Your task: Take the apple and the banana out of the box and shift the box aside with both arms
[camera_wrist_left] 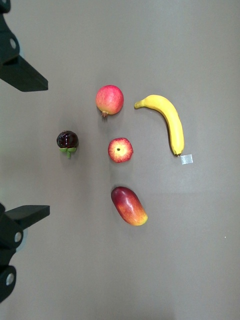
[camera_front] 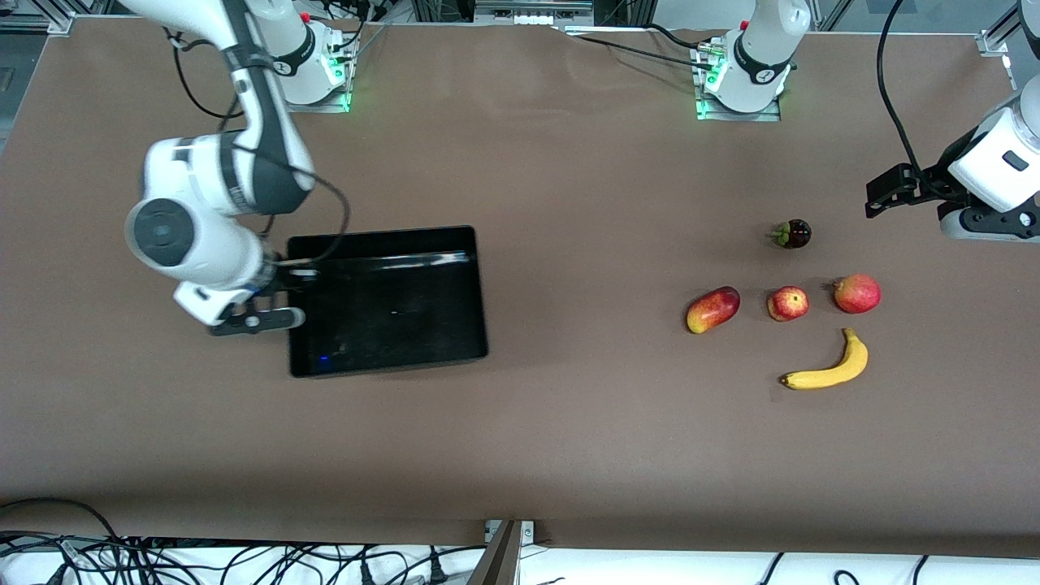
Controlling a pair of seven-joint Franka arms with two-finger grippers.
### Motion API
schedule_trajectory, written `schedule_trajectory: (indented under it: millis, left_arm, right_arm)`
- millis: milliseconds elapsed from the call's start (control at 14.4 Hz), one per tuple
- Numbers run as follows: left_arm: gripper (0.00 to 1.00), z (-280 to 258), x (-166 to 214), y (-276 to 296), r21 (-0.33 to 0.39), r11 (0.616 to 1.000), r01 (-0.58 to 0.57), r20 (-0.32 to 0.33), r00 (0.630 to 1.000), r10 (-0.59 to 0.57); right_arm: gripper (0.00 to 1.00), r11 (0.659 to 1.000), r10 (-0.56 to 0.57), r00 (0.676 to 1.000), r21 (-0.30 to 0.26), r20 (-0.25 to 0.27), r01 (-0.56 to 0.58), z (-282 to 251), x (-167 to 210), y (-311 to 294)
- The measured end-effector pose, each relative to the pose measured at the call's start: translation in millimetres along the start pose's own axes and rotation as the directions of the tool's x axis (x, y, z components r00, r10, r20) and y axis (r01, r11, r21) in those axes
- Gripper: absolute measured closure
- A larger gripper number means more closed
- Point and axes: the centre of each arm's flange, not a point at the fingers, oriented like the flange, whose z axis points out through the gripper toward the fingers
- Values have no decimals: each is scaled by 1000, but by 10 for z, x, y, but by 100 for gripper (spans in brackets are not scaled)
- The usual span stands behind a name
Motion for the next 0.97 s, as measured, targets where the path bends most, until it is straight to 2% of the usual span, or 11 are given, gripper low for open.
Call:
schedule_trajectory:
  millis: [277, 554, 969]
  left_arm:
    - [0, -3, 0, 0, 0, 1000, 0, -1, 1000, 0]
    - [0, -5, 0, 1, 0, 1000, 0, -1, 1000, 0]
    - [0, -7, 0, 1, 0, 1000, 0, -1, 1000, 0]
  right_arm:
    - [95, 998, 1, 999, 59, 47, -4, 322, -166, 1029]
    - [95, 997, 11, 1000, 73, 18, -12, 800, -345, 1855]
    - [95, 991, 78, 997, 109, -5, -77, 1228, -345, 1947]
